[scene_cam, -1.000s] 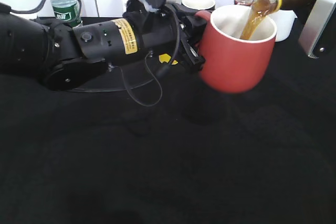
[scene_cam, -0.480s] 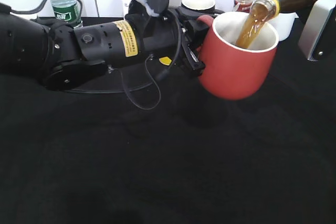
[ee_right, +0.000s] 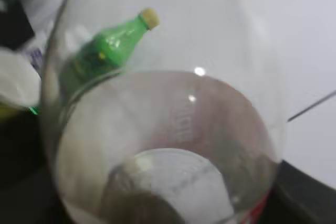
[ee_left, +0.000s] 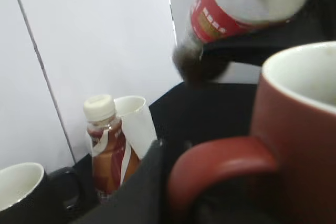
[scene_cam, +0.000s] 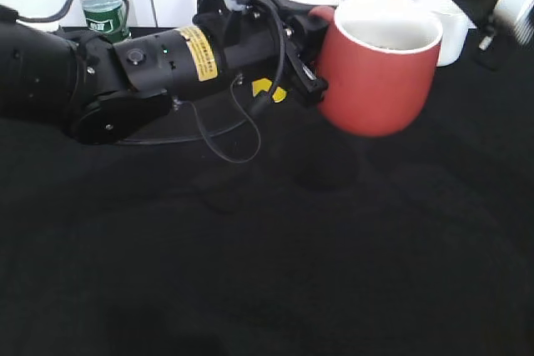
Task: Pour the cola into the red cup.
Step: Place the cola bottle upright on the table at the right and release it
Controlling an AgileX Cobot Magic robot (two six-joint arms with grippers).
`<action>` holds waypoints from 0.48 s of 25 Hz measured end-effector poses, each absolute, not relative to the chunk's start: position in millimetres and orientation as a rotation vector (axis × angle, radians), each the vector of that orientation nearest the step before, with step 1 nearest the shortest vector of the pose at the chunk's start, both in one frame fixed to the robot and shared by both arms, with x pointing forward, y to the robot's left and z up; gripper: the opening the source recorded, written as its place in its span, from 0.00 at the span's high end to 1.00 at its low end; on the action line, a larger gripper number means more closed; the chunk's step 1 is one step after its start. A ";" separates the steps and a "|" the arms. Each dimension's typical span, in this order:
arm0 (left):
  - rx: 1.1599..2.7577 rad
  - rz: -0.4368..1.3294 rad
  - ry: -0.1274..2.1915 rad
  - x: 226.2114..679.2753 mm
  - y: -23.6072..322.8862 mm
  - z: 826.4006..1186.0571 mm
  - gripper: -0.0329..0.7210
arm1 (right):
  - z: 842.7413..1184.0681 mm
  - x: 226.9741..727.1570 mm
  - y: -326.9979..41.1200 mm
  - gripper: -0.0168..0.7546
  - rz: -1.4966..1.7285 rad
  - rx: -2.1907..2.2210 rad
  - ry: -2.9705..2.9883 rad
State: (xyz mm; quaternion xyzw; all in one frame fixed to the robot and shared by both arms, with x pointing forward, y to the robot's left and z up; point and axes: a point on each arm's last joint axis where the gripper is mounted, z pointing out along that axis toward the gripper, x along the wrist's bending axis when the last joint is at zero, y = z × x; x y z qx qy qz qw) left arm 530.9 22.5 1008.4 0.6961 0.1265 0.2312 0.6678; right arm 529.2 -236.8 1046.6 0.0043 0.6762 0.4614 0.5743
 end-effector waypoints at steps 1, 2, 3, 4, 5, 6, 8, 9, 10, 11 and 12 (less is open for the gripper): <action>1.570 0.522 0.286 530.9 22.5 1008.4 0.87 | 1046.6 529.2 -236.8 0.34 1.214 0.149 1.606; 1.570 0.522 0.286 530.9 22.5 1008.4 0.87 | 1046.5 529.2 -236.7 0.34 1.347 0.294 1.620; 1.570 0.524 0.289 531.8 23.4 1008.4 0.87 | 1046.5 529.2 -236.7 0.34 1.483 0.451 1.624; 1.568 0.535 0.293 534.3 27.0 1010.3 0.87 | 1045.4 529.7 -237.4 0.34 1.575 0.593 1.629; 1.558 0.557 0.293 537.0 33.4 1016.6 0.87 | 1042.4 531.2 -239.4 0.34 1.616 0.743 1.642; 1.543 0.582 0.305 540.1 43.1 1023.1 0.87 | 1039.2 532.5 -241.1 0.34 1.622 0.838 1.651; 1.533 0.629 0.360 541.8 71.3 1028.3 0.87 | 1037.4 533.2 -242.1 0.34 1.622 0.888 1.654; 1.541 0.649 0.396 540.3 88.0 1026.4 0.87 | 1037.5 533.1 -242.0 0.34 1.626 0.892 1.653; 1.550 0.672 0.437 539.3 105.2 1023.6 0.87 | 1037.8 533.0 -241.8 0.34 1.631 0.890 1.651; 1.554 0.702 0.484 538.5 124.5 1021.8 0.87 | 1038.7 532.7 -241.3 0.34 1.643 0.881 1.646; 1.551 0.727 0.525 536.5 142.3 1019.4 0.87 | 1040.6 532.0 -240.4 0.34 1.667 0.863 1.635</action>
